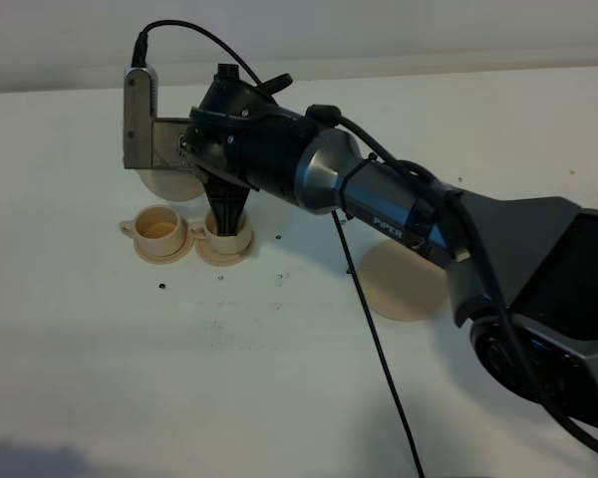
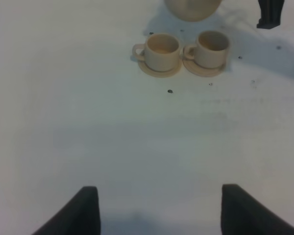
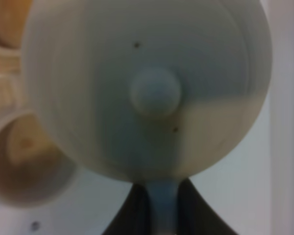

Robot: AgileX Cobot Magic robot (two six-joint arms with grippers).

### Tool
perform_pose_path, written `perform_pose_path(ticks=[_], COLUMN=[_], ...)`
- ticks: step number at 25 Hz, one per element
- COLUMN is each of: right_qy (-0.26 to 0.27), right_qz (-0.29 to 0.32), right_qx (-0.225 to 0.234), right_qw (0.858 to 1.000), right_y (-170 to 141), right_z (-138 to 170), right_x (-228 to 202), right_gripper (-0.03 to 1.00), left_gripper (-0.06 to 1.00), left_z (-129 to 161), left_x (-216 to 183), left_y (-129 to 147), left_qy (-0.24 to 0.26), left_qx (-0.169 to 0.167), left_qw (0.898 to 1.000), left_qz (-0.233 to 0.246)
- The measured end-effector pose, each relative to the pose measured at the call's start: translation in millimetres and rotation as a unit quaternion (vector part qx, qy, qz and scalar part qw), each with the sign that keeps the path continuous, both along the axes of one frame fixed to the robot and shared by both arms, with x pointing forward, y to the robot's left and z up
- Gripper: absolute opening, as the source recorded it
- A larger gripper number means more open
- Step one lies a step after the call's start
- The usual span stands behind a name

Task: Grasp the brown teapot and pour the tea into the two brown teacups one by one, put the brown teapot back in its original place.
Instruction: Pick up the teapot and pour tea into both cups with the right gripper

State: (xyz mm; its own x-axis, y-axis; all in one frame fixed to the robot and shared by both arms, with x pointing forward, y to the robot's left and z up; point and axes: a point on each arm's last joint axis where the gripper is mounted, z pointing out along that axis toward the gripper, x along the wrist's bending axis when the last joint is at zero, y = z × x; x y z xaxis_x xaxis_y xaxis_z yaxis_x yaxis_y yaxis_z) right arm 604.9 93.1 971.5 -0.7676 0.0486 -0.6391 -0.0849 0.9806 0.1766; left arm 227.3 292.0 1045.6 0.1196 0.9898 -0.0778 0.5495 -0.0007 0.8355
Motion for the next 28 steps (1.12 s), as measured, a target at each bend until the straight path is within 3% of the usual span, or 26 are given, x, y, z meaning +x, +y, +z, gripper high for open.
perform_pose_path(ticks=[10,16,28], right_qy=[-0.061,-0.091,-0.115], right_qz=[0.045,0.076,0.128], right_qx=[-0.076,-0.099,-0.152], right_qw=[0.994,0.988,0.973], right_y=[1,5,5], right_z=[-23,-35,-37], right_x=[11,16,18], right_gripper=[0.09,0.09,0.09], left_gripper=[0.51,0.51,0.51], left_z=[0,0,0], left_x=[0,0,0], left_y=[0,0,0], left_qy=[0.000,0.000,0.000], left_qx=[0.000,0.000,0.000], left_qw=[1.000,1.000,1.000], left_qz=[0.000,0.000,0.000])
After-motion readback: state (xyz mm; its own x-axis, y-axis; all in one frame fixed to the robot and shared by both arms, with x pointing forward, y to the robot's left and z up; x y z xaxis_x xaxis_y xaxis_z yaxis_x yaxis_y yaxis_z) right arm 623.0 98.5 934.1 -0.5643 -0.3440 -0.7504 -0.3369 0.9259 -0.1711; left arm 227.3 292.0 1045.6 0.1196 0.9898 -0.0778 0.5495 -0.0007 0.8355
